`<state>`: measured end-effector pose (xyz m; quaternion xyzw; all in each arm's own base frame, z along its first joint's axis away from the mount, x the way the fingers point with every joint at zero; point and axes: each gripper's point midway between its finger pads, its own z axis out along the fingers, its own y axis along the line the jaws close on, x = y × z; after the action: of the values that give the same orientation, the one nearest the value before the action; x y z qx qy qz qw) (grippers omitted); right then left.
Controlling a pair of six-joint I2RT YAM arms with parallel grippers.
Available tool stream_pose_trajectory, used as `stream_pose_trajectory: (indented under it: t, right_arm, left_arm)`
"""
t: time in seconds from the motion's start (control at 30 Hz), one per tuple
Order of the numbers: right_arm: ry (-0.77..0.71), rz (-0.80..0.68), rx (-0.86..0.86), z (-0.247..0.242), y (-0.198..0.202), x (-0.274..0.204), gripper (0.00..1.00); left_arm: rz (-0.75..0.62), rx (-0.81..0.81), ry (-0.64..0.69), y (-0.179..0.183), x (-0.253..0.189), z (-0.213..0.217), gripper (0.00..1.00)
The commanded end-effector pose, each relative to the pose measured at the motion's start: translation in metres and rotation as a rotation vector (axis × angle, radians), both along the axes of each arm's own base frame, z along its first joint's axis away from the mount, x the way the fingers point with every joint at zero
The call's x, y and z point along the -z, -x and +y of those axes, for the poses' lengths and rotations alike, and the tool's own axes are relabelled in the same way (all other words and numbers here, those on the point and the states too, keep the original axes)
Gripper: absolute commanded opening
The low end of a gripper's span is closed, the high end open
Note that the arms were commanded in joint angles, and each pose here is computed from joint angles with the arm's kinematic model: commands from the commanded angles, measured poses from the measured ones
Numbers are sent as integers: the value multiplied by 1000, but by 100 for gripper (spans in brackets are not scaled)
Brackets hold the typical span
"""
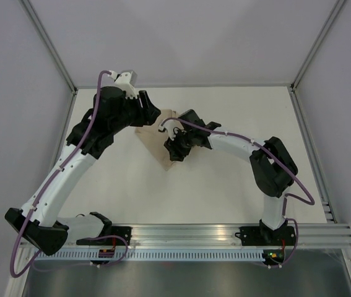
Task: Fold the napkin, place the utensils inside, and roll it up
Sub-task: Fold the napkin at the center of the board, then adjust the napkin at the center of the board.
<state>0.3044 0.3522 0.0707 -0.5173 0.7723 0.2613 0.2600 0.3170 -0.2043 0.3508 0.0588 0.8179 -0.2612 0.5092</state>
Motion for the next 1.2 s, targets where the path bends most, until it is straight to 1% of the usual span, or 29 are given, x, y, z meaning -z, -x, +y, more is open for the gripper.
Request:
stream_pose_trajectory:
  t: [0.0, 0.03, 0.07, 0.13, 0.17, 0.2, 0.23, 0.27, 0.33, 0.37, 0.43, 0.47, 0.6, 0.77, 0.97, 1.17]
  right_arm:
    - [-109, -57, 74, -13, -35, -57, 57]
    - [-112, -58, 95, -19, -41, -60, 57]
    - [-115, -60, 146, -30, -54, -63, 57]
    - [-87, -82, 229, -45, -74, -63, 56]
    - [-77, -87, 287, -56, -90, -62, 56]
    - [-59, -99, 324, -64, -100, -61, 54]
    - [-48, -97, 351, -70, -108, -58, 54]
    - [-39, -96, 395, -81, -124, -55, 54]
    - [-38, -111, 439, -90, -144, -57, 54]
    - [-19, -92, 465, -100, -153, -45, 54]
    - [-5, -89, 471, -105, -163, -39, 54]
    - [15, -68, 469, -105, -165, -25, 54]
    - [48, -17, 456, -105, -167, 1, 54]
    - [65, 6, 450, -105, -167, 20, 54]
    - [96, 42, 443, -109, -157, 34, 53]
    - [104, 82, 426, -113, -138, 38, 52]
  left_arm:
    - [0, -112, 57, -9, -3, 10, 59]
    - [20, -131, 52, -12, 6, 11, 57]
    - [29, -168, 46, -16, 12, 16, 51]
    - [70, -213, 37, -23, 32, 19, 45]
    - [96, -237, 23, -30, 46, 22, 37]
    - [123, -251, 17, -34, 63, 22, 32]
    - [145, -266, 15, -39, 74, 24, 27]
    - [192, -286, 7, -47, 94, 29, 17]
    - [254, -313, 22, -55, 123, 33, 7]
    - [278, -332, 27, -61, 133, 40, 2]
    - [346, -388, 20, -70, 164, 51, 2]
    - [362, -411, 14, -73, 173, 56, 2]
    - [465, -498, -12, -84, 222, 74, 2]
    - [530, -566, -48, -92, 259, 88, 2]
    - [632, -599, -68, -97, 304, 95, 2]
    - [670, -606, -84, -104, 324, 97, 2]
